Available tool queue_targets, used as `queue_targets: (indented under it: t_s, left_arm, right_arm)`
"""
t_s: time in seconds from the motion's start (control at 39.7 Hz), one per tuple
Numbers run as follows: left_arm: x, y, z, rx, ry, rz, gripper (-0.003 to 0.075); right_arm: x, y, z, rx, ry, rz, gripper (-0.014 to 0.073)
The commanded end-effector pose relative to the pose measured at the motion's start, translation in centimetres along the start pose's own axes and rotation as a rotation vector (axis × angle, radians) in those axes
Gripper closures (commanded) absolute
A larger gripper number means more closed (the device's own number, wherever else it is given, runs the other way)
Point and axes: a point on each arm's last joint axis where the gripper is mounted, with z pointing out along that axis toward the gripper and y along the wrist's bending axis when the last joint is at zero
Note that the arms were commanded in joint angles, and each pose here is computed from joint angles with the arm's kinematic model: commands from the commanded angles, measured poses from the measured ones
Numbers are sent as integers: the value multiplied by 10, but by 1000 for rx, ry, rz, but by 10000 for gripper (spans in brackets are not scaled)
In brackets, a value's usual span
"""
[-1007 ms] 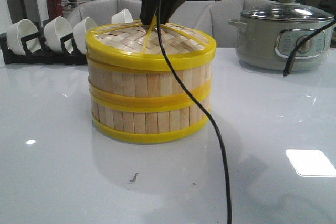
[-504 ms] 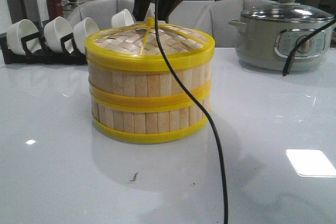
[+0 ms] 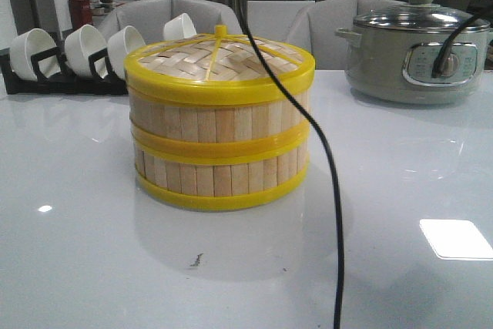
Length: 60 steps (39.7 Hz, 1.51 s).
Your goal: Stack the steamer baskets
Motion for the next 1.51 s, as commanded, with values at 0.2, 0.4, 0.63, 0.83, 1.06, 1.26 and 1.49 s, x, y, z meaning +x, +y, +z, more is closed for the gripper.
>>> queue_targets:
  t_s: [0.2,0.4,0.63,0.83,1.06,1.26,1.49]
  left_arm:
    - [-16,1,-5,-10,-110,22,634]
    - [-16,1,-5,-10,-116,22,634]
    - [-16,1,-5,-10,-116,22,634]
    - [-16,1,-5,-10,-119,22,634]
    - [-17,1,-5,-10,-125,22,634]
    - [-17,1,-5,-10,-127,22,634]
    - [-18,1,-5,-9,-139,23,634]
  right_arm:
    - [-24,-12,-114,83,-248,-37,568]
    - [-14,-15,-165,109,-298,-43,568]
    - [18,-21,-212,183,-305,-64,568]
    - [56,-21,-256,177,-361,-45,568]
    - [104,-23,-297,183,-443,-29,568]
    - [157,-27,-313,197,-459,-37,568]
    - [201,-30,-310,199,-437,-36,568]
